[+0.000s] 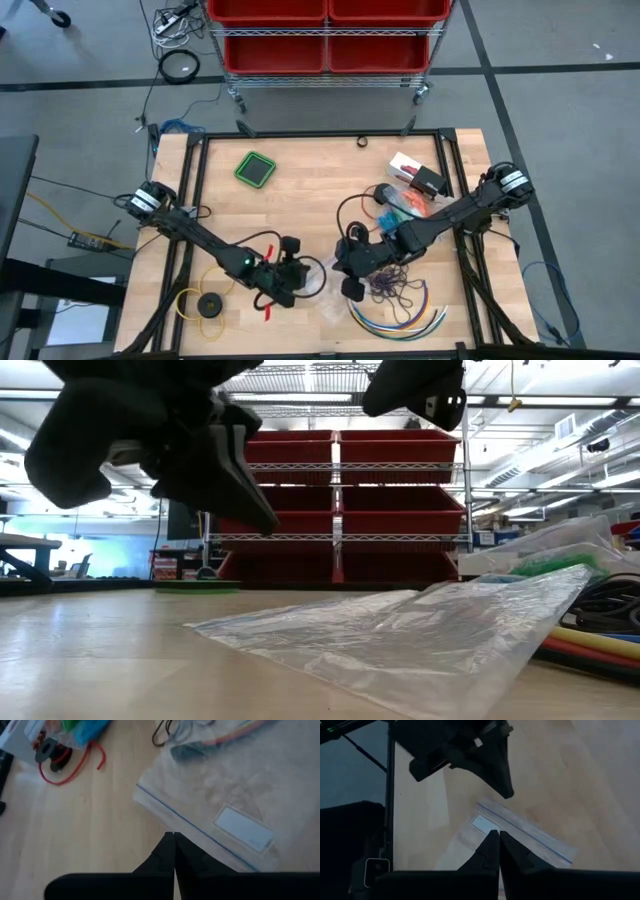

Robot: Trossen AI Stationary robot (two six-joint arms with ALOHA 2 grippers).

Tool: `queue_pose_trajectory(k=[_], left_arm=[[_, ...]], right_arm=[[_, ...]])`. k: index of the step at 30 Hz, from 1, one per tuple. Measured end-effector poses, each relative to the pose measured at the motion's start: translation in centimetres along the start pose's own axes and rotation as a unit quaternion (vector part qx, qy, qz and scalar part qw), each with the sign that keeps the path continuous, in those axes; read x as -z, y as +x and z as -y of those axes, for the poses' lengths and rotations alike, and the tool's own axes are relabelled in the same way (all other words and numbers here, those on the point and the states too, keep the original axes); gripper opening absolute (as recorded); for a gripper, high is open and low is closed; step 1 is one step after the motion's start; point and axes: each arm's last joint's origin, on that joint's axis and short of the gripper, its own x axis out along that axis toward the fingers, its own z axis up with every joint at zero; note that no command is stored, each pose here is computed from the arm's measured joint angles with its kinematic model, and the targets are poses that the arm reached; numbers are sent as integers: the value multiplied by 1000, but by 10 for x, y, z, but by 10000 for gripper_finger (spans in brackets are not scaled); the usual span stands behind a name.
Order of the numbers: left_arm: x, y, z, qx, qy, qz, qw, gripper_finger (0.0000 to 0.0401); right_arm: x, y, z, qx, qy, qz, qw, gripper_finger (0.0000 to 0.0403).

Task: Sort rubber bands
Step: Open the transparent zip bag

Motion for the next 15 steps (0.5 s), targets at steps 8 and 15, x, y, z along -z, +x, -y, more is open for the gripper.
queue_pose_trajectory(k=[8,15], left_arm=[[7,4,3,2,-40,40,998,9],[4,6,0,-2,-55,59,997,11]], right_arm=[[1,0,-2,-15,-6,-6,1000,20],[0,0,-2,-19,-43,-5,999,56]])
